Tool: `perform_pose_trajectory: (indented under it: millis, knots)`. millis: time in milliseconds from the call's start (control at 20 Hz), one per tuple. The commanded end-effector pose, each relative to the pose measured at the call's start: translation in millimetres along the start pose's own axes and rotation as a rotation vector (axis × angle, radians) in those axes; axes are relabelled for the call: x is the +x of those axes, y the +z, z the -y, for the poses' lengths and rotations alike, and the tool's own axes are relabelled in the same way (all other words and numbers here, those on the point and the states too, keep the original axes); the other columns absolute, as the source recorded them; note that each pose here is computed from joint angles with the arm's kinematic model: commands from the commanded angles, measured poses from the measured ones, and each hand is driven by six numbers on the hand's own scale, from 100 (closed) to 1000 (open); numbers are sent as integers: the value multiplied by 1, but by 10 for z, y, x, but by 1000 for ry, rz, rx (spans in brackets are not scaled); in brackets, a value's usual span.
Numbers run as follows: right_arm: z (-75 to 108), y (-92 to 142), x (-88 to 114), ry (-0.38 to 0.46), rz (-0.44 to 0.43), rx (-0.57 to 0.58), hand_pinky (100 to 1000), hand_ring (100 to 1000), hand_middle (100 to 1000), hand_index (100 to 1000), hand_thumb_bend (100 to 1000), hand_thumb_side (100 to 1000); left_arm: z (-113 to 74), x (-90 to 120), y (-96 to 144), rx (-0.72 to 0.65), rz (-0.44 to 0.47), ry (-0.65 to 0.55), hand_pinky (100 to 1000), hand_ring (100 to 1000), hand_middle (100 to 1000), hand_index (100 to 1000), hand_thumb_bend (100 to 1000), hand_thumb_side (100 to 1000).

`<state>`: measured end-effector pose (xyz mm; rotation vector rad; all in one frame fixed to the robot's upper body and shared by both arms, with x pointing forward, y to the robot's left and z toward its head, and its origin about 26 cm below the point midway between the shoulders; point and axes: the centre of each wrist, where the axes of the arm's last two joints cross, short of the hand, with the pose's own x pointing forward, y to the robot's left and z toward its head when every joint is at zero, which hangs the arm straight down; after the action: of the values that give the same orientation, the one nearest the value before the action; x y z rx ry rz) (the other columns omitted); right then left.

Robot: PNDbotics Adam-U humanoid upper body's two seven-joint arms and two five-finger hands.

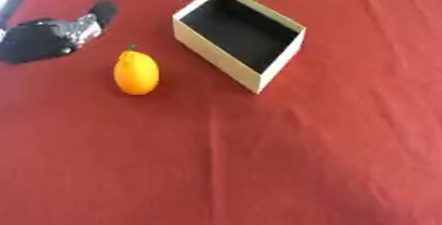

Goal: Pick up objects on the table and place them in the box.

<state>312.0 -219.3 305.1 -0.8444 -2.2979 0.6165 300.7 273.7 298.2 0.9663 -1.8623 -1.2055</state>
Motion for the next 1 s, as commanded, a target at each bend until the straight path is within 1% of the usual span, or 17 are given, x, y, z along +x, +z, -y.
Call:
perform_pose_trajectory:
  millis: [50,100,150,200,250,400,500,650,750,800,1000]
  knots:
    - [83,-26,62,23,34,-8,929,827,685,878,100,781,-107,62,-2,-154,-23,-70,632,782,742,845,662,523]
    - [81,-27,64,22,35,-7,930,827,685,878,100,781,-107,84,-14,-201,-28,-78,633,783,741,846,691,506]
    - [79,-27,66,21,36,-5,930,827,685,878,100,781,-109,105,-28,-242,-31,-87,634,784,736,839,732,459]
    - [76,-27,67,20,36,-4,930,827,685,878,100,781,-112,124,-44,-278,-34,-100,634,784,735,837,736,454]
    - [74,-26,68,19,37,-3,930,827,684,878,100,782,-106,130,-61,-312,-41,-110,633,784,736,836,753,423]
    - [69,-24,68,17,36,0,930,827,683,878,100,781,-65,86,-128,-394,-76,-120,630,789,746,829,725,376]
    - [69,-24,68,16,36,0,930,826,682,877,100,781,-17,31,-177,-434,-98,-112,624,794,752,827,652,322]
    - [67,-24,68,13,34,0,930,826,681,877,100,778,60,-46,-253,-463,-122,-121,621,805,769,823,435,172]
    - [65,-23,68,11,33,1,930,826,681,877,100,782,110,-82,-306,-467,-129,-138,619,806,769,820,300,100]
    - [64,-23,69,10,33,1,930,826,681,877,100,782,136,-97,-334,-467,-131,-149,619,808,770,819,274,100]
    - [58,-21,70,5,31,4,930,825,679,878,100,783,213,-131,-440,-448,-135,-195,627,818,777,815,292,100]
